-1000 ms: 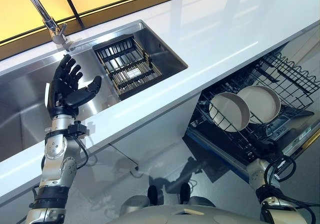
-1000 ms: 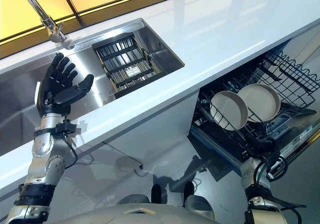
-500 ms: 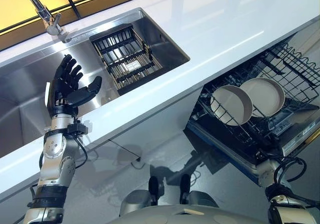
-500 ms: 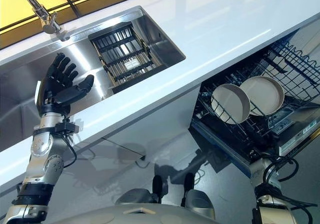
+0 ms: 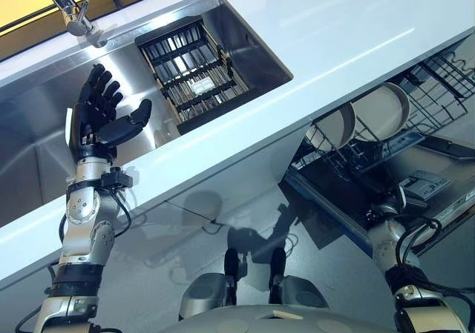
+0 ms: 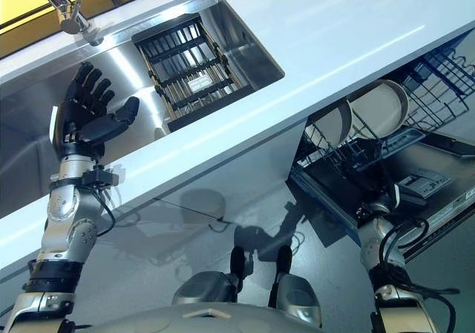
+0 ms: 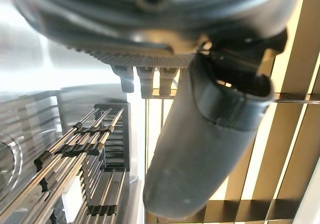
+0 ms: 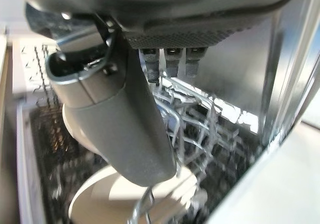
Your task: Pick up plates and place into dishwasher.
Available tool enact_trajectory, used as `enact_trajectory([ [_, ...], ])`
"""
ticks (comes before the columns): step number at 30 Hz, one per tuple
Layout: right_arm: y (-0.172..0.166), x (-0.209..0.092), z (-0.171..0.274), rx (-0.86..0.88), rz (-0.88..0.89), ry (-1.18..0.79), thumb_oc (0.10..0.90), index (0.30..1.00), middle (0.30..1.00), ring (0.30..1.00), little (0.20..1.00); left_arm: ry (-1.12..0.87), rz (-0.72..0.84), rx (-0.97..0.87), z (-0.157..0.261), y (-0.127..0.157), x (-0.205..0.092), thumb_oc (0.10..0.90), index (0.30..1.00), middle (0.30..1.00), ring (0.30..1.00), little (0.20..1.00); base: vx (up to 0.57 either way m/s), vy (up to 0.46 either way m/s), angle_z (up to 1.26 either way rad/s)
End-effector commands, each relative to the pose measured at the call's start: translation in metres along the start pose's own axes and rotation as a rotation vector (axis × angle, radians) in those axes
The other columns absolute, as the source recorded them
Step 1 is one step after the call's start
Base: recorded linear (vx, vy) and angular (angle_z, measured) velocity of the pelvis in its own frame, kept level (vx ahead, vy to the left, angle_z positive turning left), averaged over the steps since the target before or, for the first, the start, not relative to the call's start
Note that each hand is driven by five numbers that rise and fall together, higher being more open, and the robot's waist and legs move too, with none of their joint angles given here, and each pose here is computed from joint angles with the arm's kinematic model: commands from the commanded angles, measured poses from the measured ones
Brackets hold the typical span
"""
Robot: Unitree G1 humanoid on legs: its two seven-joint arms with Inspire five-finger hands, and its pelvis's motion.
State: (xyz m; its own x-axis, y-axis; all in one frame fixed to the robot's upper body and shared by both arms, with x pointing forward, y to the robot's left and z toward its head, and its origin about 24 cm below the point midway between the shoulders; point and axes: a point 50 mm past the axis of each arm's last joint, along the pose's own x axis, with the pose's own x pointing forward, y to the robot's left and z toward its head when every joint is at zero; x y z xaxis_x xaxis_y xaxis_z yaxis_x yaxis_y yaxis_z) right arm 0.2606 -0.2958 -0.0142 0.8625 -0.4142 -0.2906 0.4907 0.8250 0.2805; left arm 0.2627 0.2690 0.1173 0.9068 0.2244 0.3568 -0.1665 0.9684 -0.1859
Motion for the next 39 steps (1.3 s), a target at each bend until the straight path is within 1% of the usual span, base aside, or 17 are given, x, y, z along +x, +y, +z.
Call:
enact_trajectory([
  [1,0.125,0.008,0.096,-0.025,0.524,-0.392,0.800,0.900,0.900,0.900,0.900,-0.112,-0.106,0.022,0.015,-0.021,0.014,0.800,0.900,0.900,0.900,0.900,0.05,0.035,0.06],
  [5,0.144,0.013,0.111,-0.069,0.515,-0.407,0.800,0.900,0.900,0.900,0.900,-0.137,-0.153,0.044,0.021,-0.030,0.022,0.800,0.900,0.900,0.900,0.900,0.01,0.034,0.15],
  [8,0.149,0.018,0.123,-0.058,0.523,-0.416,0.800,0.900,0.900,0.900,0.900,-0.170,-0.178,0.058,0.030,-0.035,0.028,0.800,0.900,0.900,0.900,0.900,-0.05,0.026,0.21],
  [13,0.163,0.021,0.141,0.078,0.706,-0.338,0.800,0.900,0.900,0.900,0.900,-0.220,-0.218,0.055,0.047,-0.037,0.042,0.800,0.900,0.900,0.900,0.900,-0.07,0.007,0.20],
  [16,0.161,0.024,0.146,0.109,0.749,-0.323,0.800,0.900,0.900,0.900,0.900,-0.224,-0.243,0.054,0.051,-0.037,0.046,0.800,0.900,0.900,0.900,0.900,-0.03,-0.004,0.13],
  [18,0.155,0.027,0.147,0.094,0.701,-0.337,0.800,0.900,0.900,0.900,0.900,-0.215,-0.250,0.054,0.049,-0.036,0.045,0.800,0.900,0.900,0.900,0.900,0.02,-0.003,0.08],
  [20,0.148,0.030,0.144,0.088,0.615,-0.329,0.800,0.900,0.900,0.900,0.900,-0.205,-0.250,0.056,0.046,-0.035,0.042,0.800,0.900,0.900,0.900,0.900,0.03,0.008,0.05],
  [22,0.135,0.036,0.138,0.039,0.482,-0.299,0.800,0.900,0.900,0.900,0.900,-0.194,-0.243,0.054,0.043,-0.033,0.039,0.800,0.900,0.900,0.900,0.900,0.04,0.017,-0.01],
  [24,0.124,0.038,0.131,-0.011,0.404,-0.282,0.800,0.900,0.900,0.900,0.900,-0.187,-0.236,0.053,0.041,-0.034,0.035,0.800,0.900,0.900,0.900,0.900,0.02,0.021,-0.05],
  [29,0.102,0.039,0.115,-0.076,0.297,-0.239,0.800,0.900,0.900,0.900,0.900,-0.184,-0.236,0.040,0.039,-0.035,0.032,0.800,0.900,0.900,0.900,0.900,-0.01,0.031,-0.12],
  [33,0.074,0.038,0.104,-0.141,0.187,-0.201,0.800,0.900,0.900,0.900,0.900,-0.187,-0.234,0.027,0.039,-0.039,0.032,0.800,0.900,0.900,0.900,0.900,-0.03,0.051,-0.16],
  [39,0.044,0.035,0.108,-0.128,0.104,-0.199,0.800,0.900,0.900,0.900,0.900,-0.197,-0.217,-0.002,0.039,-0.041,0.036,0.800,0.900,0.900,0.900,0.900,-0.07,0.058,-0.24],
])
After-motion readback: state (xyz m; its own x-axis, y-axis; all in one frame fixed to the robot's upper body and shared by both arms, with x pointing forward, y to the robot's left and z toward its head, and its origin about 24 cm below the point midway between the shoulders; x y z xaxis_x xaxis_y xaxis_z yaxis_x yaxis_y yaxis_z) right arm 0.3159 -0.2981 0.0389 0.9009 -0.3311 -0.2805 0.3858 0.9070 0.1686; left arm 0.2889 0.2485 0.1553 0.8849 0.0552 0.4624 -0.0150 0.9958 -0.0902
